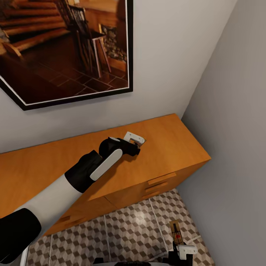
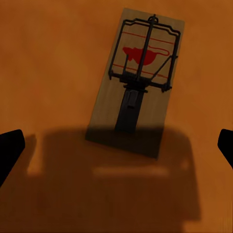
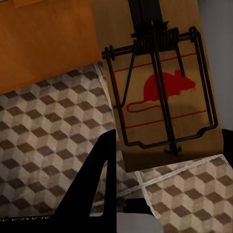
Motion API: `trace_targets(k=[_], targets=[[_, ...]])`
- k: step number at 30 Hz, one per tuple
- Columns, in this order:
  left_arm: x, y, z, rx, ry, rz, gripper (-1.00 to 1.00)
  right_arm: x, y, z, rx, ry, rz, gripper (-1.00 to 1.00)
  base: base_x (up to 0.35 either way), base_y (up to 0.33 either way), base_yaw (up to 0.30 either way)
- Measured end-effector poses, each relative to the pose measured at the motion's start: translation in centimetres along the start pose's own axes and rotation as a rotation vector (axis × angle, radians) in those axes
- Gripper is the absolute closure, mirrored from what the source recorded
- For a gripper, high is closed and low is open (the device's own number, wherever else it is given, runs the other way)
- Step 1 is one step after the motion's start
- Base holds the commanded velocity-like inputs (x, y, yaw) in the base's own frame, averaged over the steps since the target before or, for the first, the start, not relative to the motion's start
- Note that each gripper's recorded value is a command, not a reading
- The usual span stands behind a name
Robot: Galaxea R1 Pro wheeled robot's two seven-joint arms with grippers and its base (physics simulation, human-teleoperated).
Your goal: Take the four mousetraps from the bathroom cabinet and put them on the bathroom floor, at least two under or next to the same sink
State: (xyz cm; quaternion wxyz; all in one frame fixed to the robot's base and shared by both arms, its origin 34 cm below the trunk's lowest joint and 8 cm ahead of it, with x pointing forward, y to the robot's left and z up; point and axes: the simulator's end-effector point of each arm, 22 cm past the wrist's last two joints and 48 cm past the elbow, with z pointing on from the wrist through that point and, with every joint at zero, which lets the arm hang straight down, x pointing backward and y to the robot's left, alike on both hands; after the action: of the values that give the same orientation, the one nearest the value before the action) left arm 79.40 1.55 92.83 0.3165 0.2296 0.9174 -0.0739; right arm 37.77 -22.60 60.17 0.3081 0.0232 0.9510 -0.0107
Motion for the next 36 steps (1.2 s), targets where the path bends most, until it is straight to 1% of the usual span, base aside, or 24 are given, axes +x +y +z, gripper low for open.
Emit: trace_targets(k=[9, 17, 23, 28, 36], targets=[[0.0, -0.3, 0.1, 0.004, 0.0, 0.001, -1.0, 0.1, 0.0, 0.0, 0.0, 0.002, -0.001, 1.0, 0.097, 0.0, 0.0], [0.5, -1.1, 0.2, 0.01, 0.007, 0.031, -1.0, 0.1, 0.0, 0.0, 0.0, 0.002, -0.001, 1.0, 0.008, 0.0, 0.0], [0.3, -1.1, 0.8, 0.004, -0.023, 0.015, -1.0, 0.1, 0.0, 0.0, 0.0, 0.002, 0.0, 1.0, 0.0, 0.0, 0.0], [0.7, -1.7, 1.2, 0.004, -0.024, 0.034, -1.0, 0.1, 0.0, 0.0, 0.0, 0.002, 0.0, 1.0, 0.0, 0.0, 0.0], [0.7, -1.8, 1.1, 0.005, -0.028, 0.039, -1.0, 0.1, 0.0, 0.0, 0.0, 0.002, -0.001, 1.0, 0.0, 0.0, 0.0]])
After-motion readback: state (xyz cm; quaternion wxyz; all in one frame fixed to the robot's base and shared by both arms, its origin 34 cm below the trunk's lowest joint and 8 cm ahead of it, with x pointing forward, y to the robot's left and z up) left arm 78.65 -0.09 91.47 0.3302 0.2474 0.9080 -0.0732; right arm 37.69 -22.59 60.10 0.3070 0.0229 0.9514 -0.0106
